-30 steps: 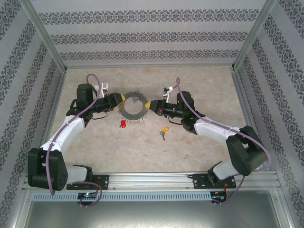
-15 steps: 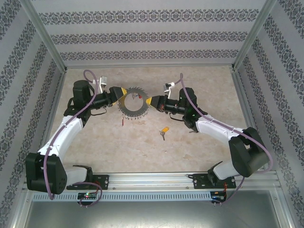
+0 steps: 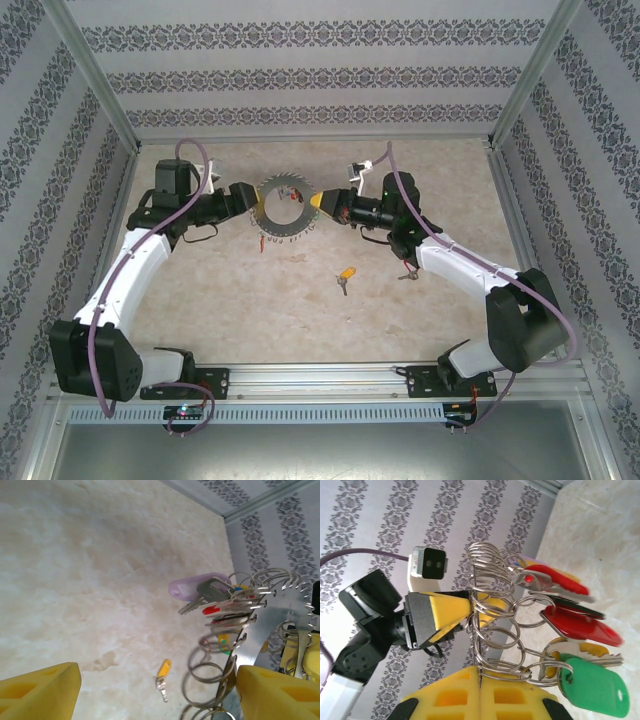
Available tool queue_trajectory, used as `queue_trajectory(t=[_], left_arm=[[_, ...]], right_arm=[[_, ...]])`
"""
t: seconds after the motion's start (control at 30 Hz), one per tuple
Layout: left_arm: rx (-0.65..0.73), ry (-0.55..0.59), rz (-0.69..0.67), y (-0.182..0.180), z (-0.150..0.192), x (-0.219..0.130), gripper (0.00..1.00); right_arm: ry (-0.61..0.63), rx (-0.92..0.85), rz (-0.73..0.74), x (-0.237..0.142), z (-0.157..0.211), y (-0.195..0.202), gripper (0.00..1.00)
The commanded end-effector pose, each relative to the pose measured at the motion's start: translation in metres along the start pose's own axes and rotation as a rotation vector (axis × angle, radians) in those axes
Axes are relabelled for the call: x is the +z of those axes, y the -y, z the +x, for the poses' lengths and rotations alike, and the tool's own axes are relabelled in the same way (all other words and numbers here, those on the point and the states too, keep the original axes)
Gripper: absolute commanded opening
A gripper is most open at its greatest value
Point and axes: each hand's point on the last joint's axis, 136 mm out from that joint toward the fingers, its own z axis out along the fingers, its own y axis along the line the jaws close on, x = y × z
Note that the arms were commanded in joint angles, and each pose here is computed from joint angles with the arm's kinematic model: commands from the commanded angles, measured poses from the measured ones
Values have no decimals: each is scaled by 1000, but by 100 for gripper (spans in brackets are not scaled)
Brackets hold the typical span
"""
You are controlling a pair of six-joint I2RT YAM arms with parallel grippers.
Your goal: Put the keys on the keyring
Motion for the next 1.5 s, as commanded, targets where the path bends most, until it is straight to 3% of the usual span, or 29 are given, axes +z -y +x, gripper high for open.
queue_trajectory(t=[0.0,0.13,0.23,0.33,0.47,0.67,0.87,1.07,1.23,1.4,1.47], left_arm=[[63,46,-90,-2,-2,-19,81],[74,22,-220,-22,3,-27,70],[88,-2,-224,-24,10,-28,65],[114,-22,-83,-1,14,-24,71],[151,-73,41,23,24,-17,84],[171,-191,-100,-2,45,4,89],[196,-257,-151,-12,57,23,88],[195,-308,-209,-27,66,31,80],[210,-332,-287,-42,71,26,67],[217,-305,-433,-64,66,14,55],[208,-286,-441,-64,63,13,56]], right_arm=[[47,-83,-3,-7,-14,-17,0],[61,-72,15,-9,-14,-11,0],[61,-69,22,-10,-14,-10,0],[61,-84,70,-10,-12,-4,0],[24,-175,301,-12,-1,18,0],[7,-208,290,-8,3,7,0],[-10,-221,270,-7,8,-1,0],[1,-226,286,-11,9,0,0],[4,-226,317,-14,9,5,0],[-3,-224,324,-13,10,7,0],[-5,-228,324,-12,10,6,0]])
